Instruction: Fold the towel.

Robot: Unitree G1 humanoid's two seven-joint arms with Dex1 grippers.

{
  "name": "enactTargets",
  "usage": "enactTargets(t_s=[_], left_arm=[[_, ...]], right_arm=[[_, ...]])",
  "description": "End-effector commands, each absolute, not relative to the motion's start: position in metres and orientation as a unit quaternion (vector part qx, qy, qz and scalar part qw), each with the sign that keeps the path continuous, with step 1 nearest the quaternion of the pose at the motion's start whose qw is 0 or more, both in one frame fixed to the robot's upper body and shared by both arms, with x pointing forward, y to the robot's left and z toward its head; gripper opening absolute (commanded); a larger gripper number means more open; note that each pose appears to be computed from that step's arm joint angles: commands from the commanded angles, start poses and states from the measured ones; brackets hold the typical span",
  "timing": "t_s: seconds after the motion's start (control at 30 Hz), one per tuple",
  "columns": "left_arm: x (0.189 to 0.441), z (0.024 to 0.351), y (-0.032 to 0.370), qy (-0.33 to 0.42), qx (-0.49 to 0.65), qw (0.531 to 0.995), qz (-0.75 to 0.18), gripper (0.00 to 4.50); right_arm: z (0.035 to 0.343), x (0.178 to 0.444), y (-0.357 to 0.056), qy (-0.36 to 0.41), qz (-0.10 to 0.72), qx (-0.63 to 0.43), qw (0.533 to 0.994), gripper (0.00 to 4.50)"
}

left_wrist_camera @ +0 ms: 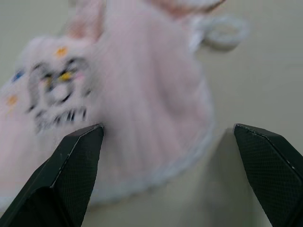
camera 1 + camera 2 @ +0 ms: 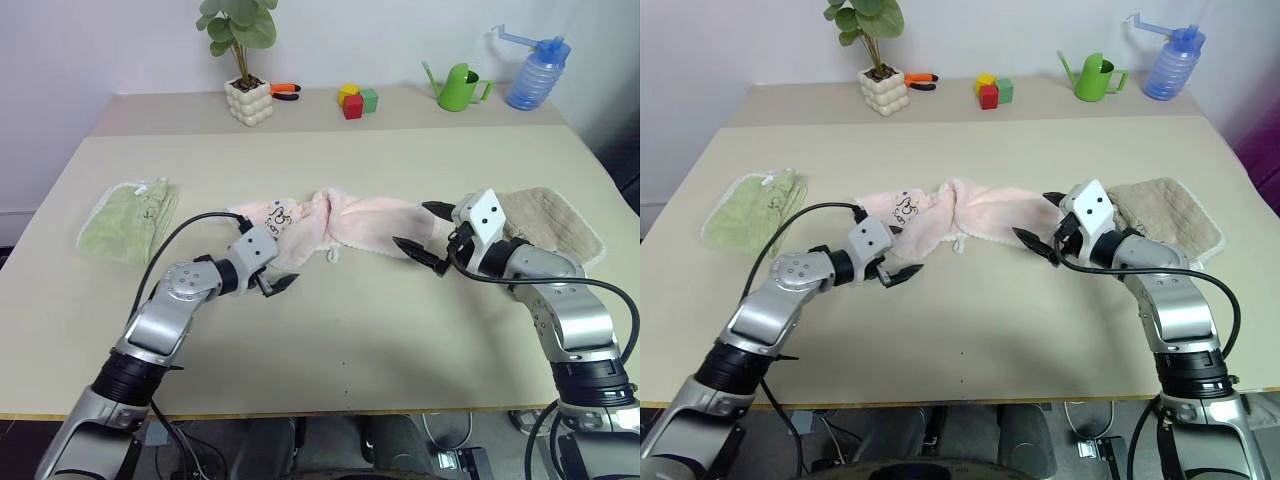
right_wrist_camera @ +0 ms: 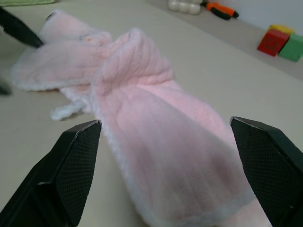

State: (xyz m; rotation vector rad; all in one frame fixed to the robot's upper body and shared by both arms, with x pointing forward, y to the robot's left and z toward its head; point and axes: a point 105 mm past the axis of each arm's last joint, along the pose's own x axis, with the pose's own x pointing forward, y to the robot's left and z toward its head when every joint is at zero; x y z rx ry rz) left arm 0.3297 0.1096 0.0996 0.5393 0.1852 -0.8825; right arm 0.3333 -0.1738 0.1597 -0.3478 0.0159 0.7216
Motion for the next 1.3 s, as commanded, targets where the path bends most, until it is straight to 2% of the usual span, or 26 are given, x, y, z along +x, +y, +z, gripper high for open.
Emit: enactTargets(t_s=[0.03, 0.3, 0.4, 0.63, 0.67, 0.8, 0.97, 1.13, 1.3], left_arm=[[0.326, 0.105, 0.102, 0.076, 0.277, 0.853, -0.436, 4.50], [0.329, 0.098, 0.104, 0.089, 0.284, 0.854, -0.428, 4.50], [0.334, 0.095, 0.115, 0.096, 0.294, 0.859, -0.408, 3.65], [0.337, 0.096, 0.125, 0.093, 0.295, 0.868, -0.388, 0.16], [0.339, 0.098, 0.129, 0.091, 0.295, 0.872, -0.380, 0.03], [0.348, 0.119, 0.147, 0.052, 0.263, 0.906, -0.327, 0.03], [0.352, 0.161, 0.181, -0.016, 0.212, 0.942, -0.262, 0.03], [0.343, 0.162, 0.194, -0.008, 0.225, 0.937, -0.268, 0.03], [0.339, 0.157, 0.192, -0.003, 0.224, 0.936, -0.273, 0.03]], right_arm=[[0.175, 0.332, -0.171, -0.025, 0.348, -0.171, 0.921, 4.44], [0.174, 0.332, -0.169, -0.029, 0.347, -0.169, 0.922, 4.44], [0.172, 0.331, -0.173, -0.028, 0.343, -0.169, 0.923, 4.50], [0.170, 0.327, -0.175, -0.025, 0.347, -0.178, 0.920, 4.50], [0.169, 0.325, -0.175, -0.022, 0.352, -0.185, 0.917, 4.50], [0.166, 0.320, -0.169, -0.017, 0.368, -0.203, 0.907, 4.50], [0.155, 0.312, -0.156, -0.008, 0.402, -0.256, 0.879, 4.50], [0.143, 0.313, -0.147, -0.010, 0.418, -0.322, 0.849, 4.50], [0.128, 0.328, -0.162, 0.005, 0.386, -0.431, 0.816, 4.50]])
